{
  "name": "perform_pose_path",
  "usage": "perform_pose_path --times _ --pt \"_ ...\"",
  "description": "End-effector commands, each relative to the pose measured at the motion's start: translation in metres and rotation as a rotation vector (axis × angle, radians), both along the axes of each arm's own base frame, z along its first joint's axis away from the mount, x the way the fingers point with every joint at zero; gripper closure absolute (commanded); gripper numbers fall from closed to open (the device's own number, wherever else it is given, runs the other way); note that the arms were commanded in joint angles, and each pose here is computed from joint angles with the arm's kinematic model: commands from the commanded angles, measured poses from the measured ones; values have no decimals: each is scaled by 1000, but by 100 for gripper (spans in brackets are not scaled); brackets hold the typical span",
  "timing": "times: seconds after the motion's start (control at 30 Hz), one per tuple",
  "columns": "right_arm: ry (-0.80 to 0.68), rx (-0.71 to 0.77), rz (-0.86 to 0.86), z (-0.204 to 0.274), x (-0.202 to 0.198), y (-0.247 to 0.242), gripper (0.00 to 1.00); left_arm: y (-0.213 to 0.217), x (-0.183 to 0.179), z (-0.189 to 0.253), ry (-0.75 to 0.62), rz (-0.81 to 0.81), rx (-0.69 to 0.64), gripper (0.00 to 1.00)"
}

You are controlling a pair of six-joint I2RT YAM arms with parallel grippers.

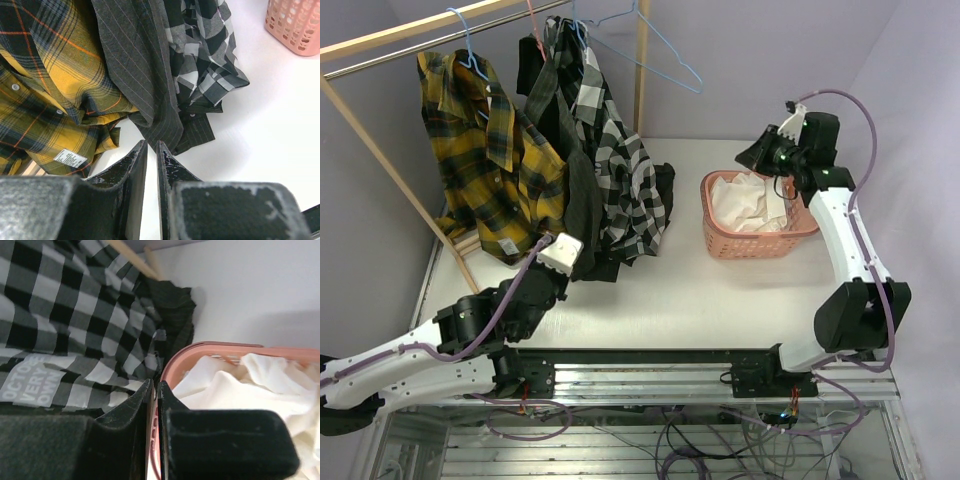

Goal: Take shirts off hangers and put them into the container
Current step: Place the shirt in the bin, then pick up the hanger from the clothesline.

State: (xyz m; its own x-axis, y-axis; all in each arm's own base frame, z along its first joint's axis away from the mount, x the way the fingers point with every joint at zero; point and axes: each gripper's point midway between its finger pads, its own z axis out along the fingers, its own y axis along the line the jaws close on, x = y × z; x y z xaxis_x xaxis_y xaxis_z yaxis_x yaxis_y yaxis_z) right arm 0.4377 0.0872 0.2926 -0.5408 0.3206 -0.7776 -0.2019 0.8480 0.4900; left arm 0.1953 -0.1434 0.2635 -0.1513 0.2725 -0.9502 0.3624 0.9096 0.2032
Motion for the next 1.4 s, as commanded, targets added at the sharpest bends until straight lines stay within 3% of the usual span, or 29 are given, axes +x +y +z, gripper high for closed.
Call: perform_pose_path --times 0.0,0.2,0.53,1.07,1.2,1.37 --pt "-10 39 170 1 -3 40 92 3 2 6 -9 31 -24 75" --pt "68 8 174 -31 2 55 92 5 2 7 -11 38 -31 76" --pt "241 46 -127 -115 -3 -26 95 7 2 8 -19 37 -39 76" --pt "498 11 -256 -238 -27 -56 95 3 4 5 -15 32 -16 75" --pt "469 8 -263 -226 -21 -59 92 4 3 5 -17 34 -20 75" --pt "274 -21 -223 -144 -5 -58 81 4 4 5 -18 36 -19 71"
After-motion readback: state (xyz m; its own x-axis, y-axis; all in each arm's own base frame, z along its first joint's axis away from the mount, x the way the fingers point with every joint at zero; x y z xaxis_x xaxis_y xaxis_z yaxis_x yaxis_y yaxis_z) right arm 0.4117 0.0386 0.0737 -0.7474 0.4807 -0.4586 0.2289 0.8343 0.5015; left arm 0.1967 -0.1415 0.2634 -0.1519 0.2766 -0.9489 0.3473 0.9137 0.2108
